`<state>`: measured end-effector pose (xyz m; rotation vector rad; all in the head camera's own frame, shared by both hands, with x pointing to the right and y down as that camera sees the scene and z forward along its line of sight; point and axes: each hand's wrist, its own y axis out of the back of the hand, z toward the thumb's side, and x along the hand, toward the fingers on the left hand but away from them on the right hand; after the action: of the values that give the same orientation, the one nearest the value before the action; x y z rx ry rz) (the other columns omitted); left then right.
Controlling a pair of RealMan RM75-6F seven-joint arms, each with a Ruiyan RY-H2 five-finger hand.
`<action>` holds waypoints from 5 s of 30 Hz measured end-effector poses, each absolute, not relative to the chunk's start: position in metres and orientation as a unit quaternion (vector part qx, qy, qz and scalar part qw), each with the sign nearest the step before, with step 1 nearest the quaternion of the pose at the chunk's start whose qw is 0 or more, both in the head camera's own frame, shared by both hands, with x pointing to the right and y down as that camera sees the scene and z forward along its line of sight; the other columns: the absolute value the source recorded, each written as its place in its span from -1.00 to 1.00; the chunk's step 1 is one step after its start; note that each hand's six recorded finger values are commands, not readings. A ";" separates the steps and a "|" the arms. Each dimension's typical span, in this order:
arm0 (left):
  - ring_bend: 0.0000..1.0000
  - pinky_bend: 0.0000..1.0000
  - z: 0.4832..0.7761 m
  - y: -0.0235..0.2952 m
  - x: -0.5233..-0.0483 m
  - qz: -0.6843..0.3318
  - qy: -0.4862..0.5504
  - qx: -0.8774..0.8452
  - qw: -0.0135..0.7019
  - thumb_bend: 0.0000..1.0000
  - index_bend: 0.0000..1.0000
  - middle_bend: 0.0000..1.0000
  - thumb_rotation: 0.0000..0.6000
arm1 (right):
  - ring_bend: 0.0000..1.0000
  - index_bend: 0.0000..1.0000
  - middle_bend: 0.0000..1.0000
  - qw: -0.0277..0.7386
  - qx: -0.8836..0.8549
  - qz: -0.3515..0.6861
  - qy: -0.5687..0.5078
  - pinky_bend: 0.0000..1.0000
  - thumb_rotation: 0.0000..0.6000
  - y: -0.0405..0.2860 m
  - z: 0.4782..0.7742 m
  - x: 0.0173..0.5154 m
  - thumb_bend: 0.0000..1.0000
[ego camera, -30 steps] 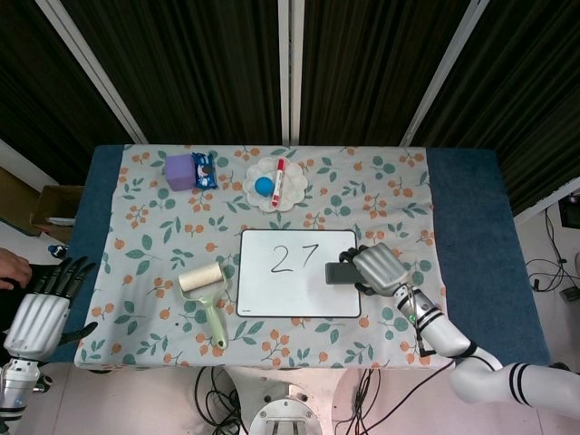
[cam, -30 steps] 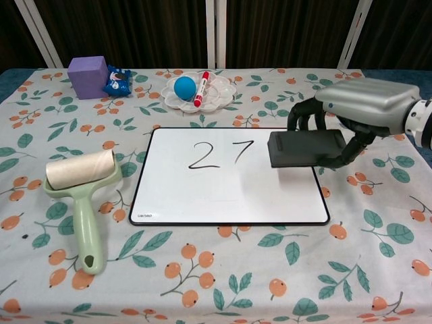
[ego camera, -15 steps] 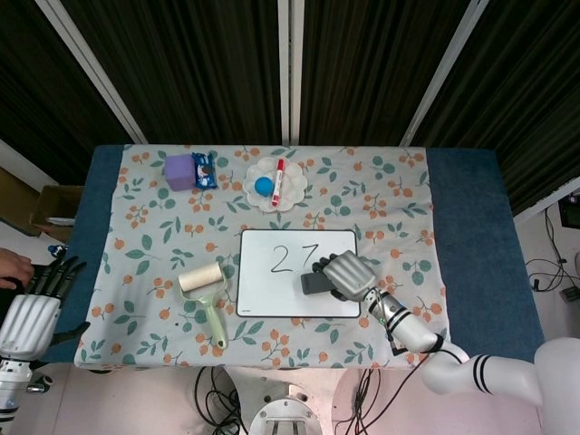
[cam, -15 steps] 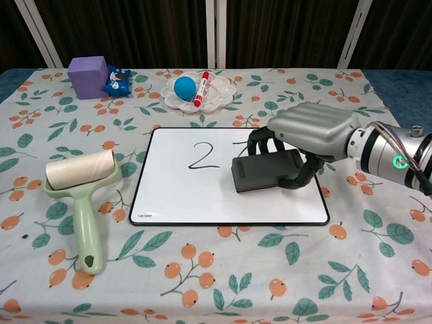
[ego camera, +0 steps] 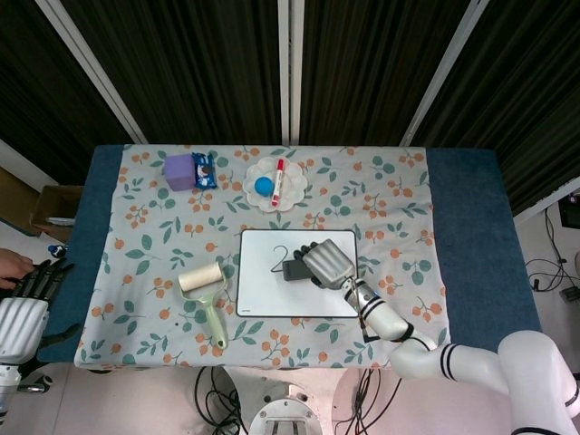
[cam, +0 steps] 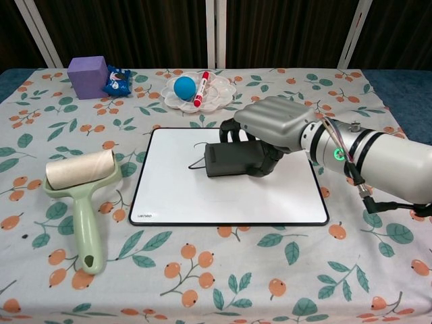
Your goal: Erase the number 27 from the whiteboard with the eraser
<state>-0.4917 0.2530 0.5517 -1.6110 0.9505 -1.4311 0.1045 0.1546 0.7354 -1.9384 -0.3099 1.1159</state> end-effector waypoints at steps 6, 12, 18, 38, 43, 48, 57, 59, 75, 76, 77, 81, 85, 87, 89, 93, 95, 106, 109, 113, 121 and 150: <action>-0.91 -0.67 0.552 0.254 -0.493 -0.562 0.373 -0.633 0.380 -0.98 -0.81 -0.86 1.00 | 0.21 0.48 0.26 0.431 -0.772 0.447 -0.135 0.53 1.00 0.145 0.746 0.080 -0.30; -0.91 -0.67 0.553 0.254 -0.492 -0.562 0.365 -0.638 0.379 -0.98 -0.81 -0.86 1.00 | 0.21 0.48 0.26 0.440 -0.767 0.445 -0.144 0.53 1.00 0.132 0.750 0.052 -0.30; -0.91 -0.67 0.551 0.252 -0.494 -0.562 0.367 -0.637 0.380 -0.98 -0.81 -0.86 1.00 | 0.21 0.48 0.26 0.454 -0.758 0.445 -0.150 0.53 1.00 0.116 0.752 0.025 -0.30; -0.91 -0.67 0.555 0.251 -0.487 -0.558 0.359 -0.644 0.380 -0.98 -0.80 -0.86 1.00 | 0.21 0.48 0.26 0.462 -0.775 0.421 -0.097 0.53 1.00 0.126 0.743 0.012 -0.31; -0.91 -0.67 0.556 0.249 -0.480 -0.554 0.357 -0.648 0.383 -0.98 -0.81 -0.86 1.00 | 0.21 0.48 0.27 0.444 -0.795 0.408 -0.072 0.53 1.00 0.143 0.732 0.024 -0.31; -0.91 -0.67 0.556 0.248 -0.478 -0.553 0.356 -0.648 0.384 -0.98 -0.81 -0.86 1.00 | 0.21 0.48 0.27 0.409 -0.815 0.406 -0.054 0.53 1.00 0.161 0.721 0.039 -0.31; -0.91 -0.67 0.556 0.247 -0.474 -0.551 0.356 -0.649 0.386 -0.98 -0.81 -0.86 1.00 | 0.21 0.50 0.27 0.429 -0.799 0.418 -0.053 0.53 1.00 0.161 0.714 0.058 -0.31; -0.91 -0.67 0.556 0.247 -0.475 -0.552 0.356 -0.648 0.386 -0.98 -0.81 -0.86 1.00 | 0.21 0.50 0.27 0.444 -0.787 0.424 -0.059 0.53 1.00 0.155 0.717 0.062 -0.31; -0.91 -0.67 0.550 0.245 -0.479 -0.555 0.359 -0.642 0.389 -0.98 -0.81 -0.86 1.00 | 0.21 0.50 0.27 0.496 -0.690 0.515 -0.112 0.53 1.00 0.091 0.762 0.111 -0.30; -0.91 -0.67 0.551 0.245 -0.479 -0.555 0.359 -0.642 0.389 -0.98 -0.81 -0.86 1.00 | 0.21 0.50 0.27 0.494 -0.689 0.517 -0.116 0.53 1.00 0.089 0.762 0.112 -0.30; -0.91 -0.67 0.551 0.246 -0.479 -0.555 0.358 -0.642 0.389 -0.98 -0.80 -0.86 1.00 | 0.21 0.50 0.27 0.491 -0.690 0.519 -0.119 0.53 1.00 0.088 0.763 0.112 -0.30; -0.91 -0.67 0.551 0.246 -0.479 -0.556 0.357 -0.642 0.389 -0.98 -0.80 -0.86 1.00 | 0.21 0.50 0.27 0.487 -0.695 0.515 -0.120 0.53 1.00 0.090 0.762 0.112 -0.30; -0.91 -0.67 0.552 0.246 -0.477 -0.555 0.356 -0.643 0.389 -0.98 -0.80 -0.86 1.00 | 0.21 0.50 0.27 0.480 -0.712 0.499 -0.118 0.53 1.00 0.098 0.757 0.105 -0.30; -0.91 -0.67 0.552 0.246 -0.476 -0.555 0.355 -0.644 0.389 -0.98 -0.80 -0.86 1.00 | 0.21 0.50 0.27 0.476 -0.724 0.487 -0.113 0.53 1.00 0.105 0.752 0.098 -0.30; -0.91 -0.67 0.553 0.245 -0.475 -0.554 0.354 -0.645 0.389 -0.98 -0.81 -0.86 1.00 | 0.21 0.50 0.27 0.473 -0.736 0.473 -0.105 0.53 1.00 0.113 0.747 0.091 -0.30; -0.91 -0.67 0.553 0.245 -0.472 -0.552 0.354 -0.646 0.391 -0.98 -0.81 -0.86 1.00 | 0.21 0.50 0.27 0.464 -0.765 0.439 -0.080 0.53 1.00 0.135 0.733 0.073 -0.30; -0.91 -0.67 0.553 0.245 -0.472 -0.551 0.356 -0.646 0.391 -0.98 -0.80 -0.86 1.00 | 0.21 0.50 0.27 0.462 -0.776 0.424 -0.067 0.53 1.00 0.145 0.726 0.066 -0.30; -0.91 -0.67 0.551 0.246 -0.474 -0.551 0.357 -0.645 0.390 -0.98 -0.80 -0.86 1.00 | 0.21 0.50 0.27 0.464 -0.801 0.375 -0.034 0.53 1.00 0.171 0.680 0.071 -0.30; -0.91 -0.67 0.551 0.246 -0.474 -0.549 0.359 -0.646 0.391 -0.98 -0.80 -0.86 1.00 | 0.21 0.50 0.27 0.465 -0.796 0.385 -0.049 0.53 1.00 0.163 0.669 0.090 -0.30; -0.91 -0.67 0.551 0.247 -0.474 -0.549 0.358 -0.646 0.391 -0.98 -0.80 -0.86 1.00 | 0.21 0.50 0.27 0.457 -0.782 0.415 -0.080 0.53 1.00 0.147 0.659 0.131 -0.30; -0.91 -0.67 0.556 0.246 -0.467 -0.544 0.354 -0.653 0.391 -0.98 -0.80 -0.86 1.00 | 0.21 0.50 0.27 0.414 -0.735 0.521 -0.132 0.53 1.00 0.120 0.671 0.236 -0.30; -0.91 -0.67 0.557 0.245 -0.460 -0.545 0.351 -0.651 0.395 -0.98 -0.80 -0.86 1.00 | -1.00 -1.00 -1.00 0.372 -0.690 0.597 -0.170 -1.00 1.00 0.123 0.692 0.342 -1.00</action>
<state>-0.4603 0.2446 0.5568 -1.6506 0.8902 -1.3816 0.3415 0.1228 0.6923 -1.7681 -0.4369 1.5298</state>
